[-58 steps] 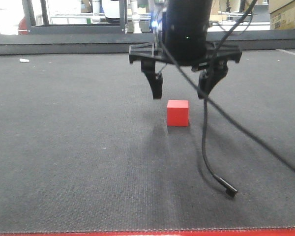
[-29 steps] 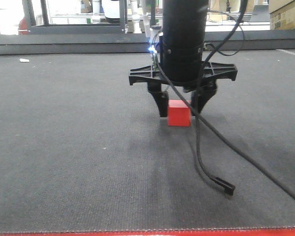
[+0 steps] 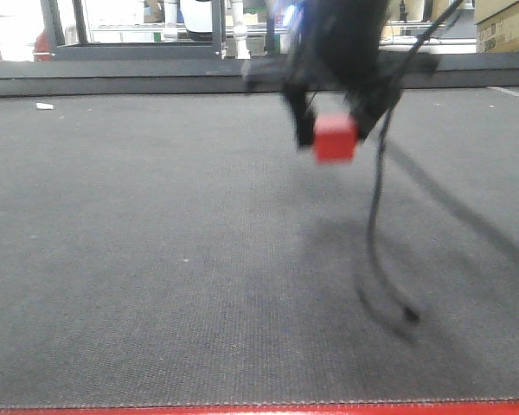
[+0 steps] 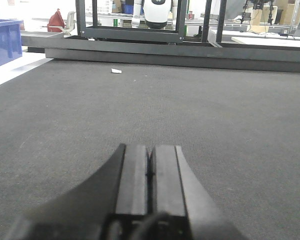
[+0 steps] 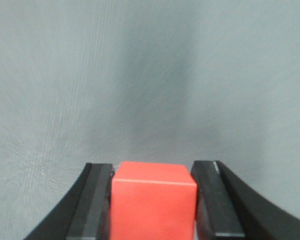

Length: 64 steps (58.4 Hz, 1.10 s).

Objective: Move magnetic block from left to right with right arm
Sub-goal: 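Close the right gripper on the red cube and lift it, then drive the base away from the table holding the cube in the right gripper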

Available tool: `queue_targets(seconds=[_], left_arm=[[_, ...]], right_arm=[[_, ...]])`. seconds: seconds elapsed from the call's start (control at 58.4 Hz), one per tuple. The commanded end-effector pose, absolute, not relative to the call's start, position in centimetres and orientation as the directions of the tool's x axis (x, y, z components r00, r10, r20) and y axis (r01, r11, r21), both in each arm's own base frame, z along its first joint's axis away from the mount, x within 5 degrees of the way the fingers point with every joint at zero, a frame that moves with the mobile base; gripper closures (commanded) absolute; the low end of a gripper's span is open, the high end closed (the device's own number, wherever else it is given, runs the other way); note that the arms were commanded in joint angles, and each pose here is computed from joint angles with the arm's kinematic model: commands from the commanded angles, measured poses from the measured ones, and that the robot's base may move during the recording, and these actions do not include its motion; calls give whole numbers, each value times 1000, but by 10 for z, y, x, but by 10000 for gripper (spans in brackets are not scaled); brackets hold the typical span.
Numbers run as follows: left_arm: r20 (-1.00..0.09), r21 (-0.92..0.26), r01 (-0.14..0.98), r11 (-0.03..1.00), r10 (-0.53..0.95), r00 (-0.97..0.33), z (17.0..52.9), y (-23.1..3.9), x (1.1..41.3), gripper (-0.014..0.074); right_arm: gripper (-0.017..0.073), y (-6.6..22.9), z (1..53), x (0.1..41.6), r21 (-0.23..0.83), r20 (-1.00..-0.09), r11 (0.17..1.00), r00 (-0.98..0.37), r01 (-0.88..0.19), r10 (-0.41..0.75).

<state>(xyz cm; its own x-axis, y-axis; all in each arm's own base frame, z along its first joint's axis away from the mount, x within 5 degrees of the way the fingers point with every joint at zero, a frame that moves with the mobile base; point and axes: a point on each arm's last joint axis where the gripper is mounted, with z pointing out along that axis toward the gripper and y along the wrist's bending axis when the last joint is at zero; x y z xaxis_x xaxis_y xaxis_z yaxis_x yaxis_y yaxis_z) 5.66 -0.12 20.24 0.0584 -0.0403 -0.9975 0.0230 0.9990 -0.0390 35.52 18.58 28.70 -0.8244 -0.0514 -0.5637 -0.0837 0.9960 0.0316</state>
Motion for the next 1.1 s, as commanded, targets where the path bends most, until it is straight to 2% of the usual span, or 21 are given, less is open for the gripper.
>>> queue_targets(seconds=[0.0, 0.24, 0.394, 0.754, 1.08], left_arm=[[-988, -50, 25, 998, -53, 148, 207, -1, 55, 720], [-988, -50, 25, 998, -53, 148, 207, -1, 55, 720], [-988, -50, 25, 998, -53, 148, 207, -1, 55, 720], [-988, -50, 25, 998, -53, 148, 207, -1, 55, 720], [-988, -50, 25, 998, -53, 148, 207, -1, 55, 720]], right_arm=[[425, 155, 339, 338, 46, -690, 991, -721, -126, -59], [425, 81, 352, 283, -3, -760, 993, -645, -118, -79], [425, 49, 347, 240, -30, -805, 995, -588, -99, -83], [425, 25, 330, 150, -26, -881, 994, -466, -110, -75], [425, 9, 356, 85, 10, -975, 994, -222, -106, -14]])
